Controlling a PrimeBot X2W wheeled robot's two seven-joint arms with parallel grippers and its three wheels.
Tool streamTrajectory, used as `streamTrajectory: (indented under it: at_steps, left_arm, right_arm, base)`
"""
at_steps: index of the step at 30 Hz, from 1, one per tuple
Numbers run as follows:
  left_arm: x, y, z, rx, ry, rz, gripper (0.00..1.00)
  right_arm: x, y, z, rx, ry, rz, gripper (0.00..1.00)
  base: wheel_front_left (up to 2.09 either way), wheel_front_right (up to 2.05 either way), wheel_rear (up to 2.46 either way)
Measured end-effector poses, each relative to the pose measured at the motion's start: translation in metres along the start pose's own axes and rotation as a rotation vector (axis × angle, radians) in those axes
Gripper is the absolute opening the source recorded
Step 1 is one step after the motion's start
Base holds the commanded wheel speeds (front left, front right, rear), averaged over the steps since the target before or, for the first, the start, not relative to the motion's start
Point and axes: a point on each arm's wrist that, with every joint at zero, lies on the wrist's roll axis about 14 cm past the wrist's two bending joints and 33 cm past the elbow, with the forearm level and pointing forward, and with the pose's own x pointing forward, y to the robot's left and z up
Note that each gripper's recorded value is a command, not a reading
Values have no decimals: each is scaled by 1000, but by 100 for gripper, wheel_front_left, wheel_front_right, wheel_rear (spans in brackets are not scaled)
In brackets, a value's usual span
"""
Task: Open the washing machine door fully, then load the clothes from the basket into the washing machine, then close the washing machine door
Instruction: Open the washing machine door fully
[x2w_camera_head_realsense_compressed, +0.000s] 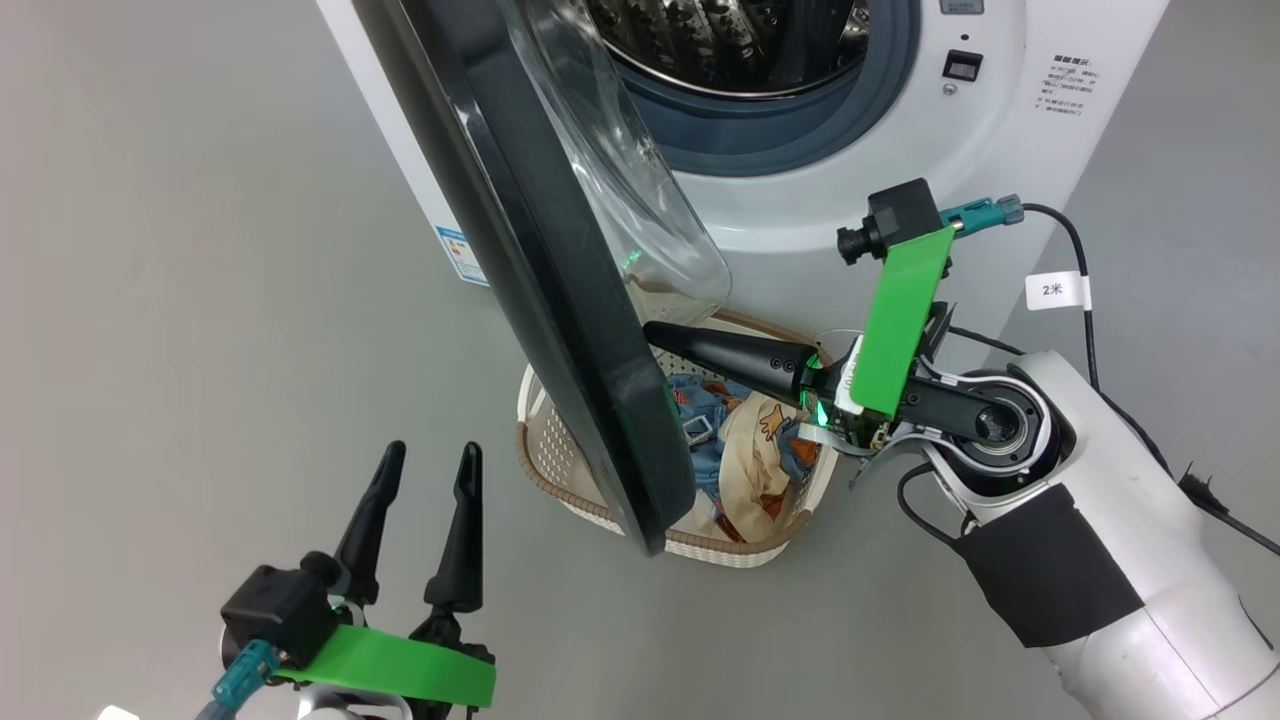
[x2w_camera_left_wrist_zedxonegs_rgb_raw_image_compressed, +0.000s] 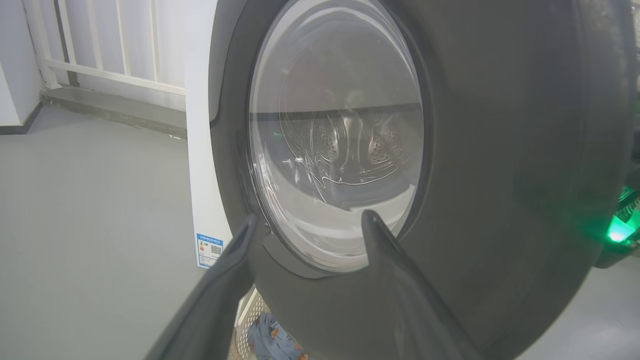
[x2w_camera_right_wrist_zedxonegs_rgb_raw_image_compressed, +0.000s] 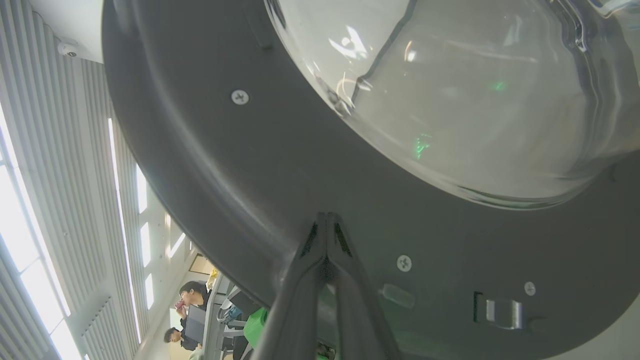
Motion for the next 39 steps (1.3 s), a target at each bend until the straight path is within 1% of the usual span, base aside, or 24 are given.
streamTrajectory:
  at_steps: [5,11,12,13,14,16,19,24,29,33,39]
  left_arm:
    - [0,-1,1,-4,-4,-3,100]
    - [1,-8,-9,-10,26,-27,100]
    - [2,-10,-11,-11,31,-31,100]
    - [3,-10,-12,-12,33,-33,100]
    - [4,-11,-12,-12,34,-37,100]
    - [6,-14,-13,-12,37,-48,100]
    - [9,-18,-15,-12,42,-65,100]
    - [14,-18,-14,6,43,-86,100]
    - [19,-22,-11,10,34,-108,100]
    - [20,-26,-10,7,30,-123,100]
    - [17,-26,-11,13,32,-130,100]
  right_arm:
    - [-1,3,1,-9,-10,-1,0]
    - [-10,4,7,-15,-59,-11,0]
    - [-14,3,8,-12,-74,-16,9]
    - [-17,1,9,-10,-88,-25,22]
    - [-21,-2,9,-15,-98,-37,33]
    - [-30,-6,11,-23,-131,-62,49]
    - [-46,-10,16,-28,-185,-90,100]
    - [-76,-16,25,-50,-286,-143,100]
    - [-105,-25,24,-68,-365,-211,100]
    - [-126,-35,17,-76,-415,-275,100]
    - [-157,-46,7,-63,-508,-342,100]
  base:
    - [0,0,0]
    - [0,0,0]
    - [0,0,0]
    - [0,0,0]
    - [0,0,0]
    - [0,0,0]
    - [0,0,0]
    - [0,0,0]
    - [0,0,0]
    - [0,0,0]
    - [0,0,0]
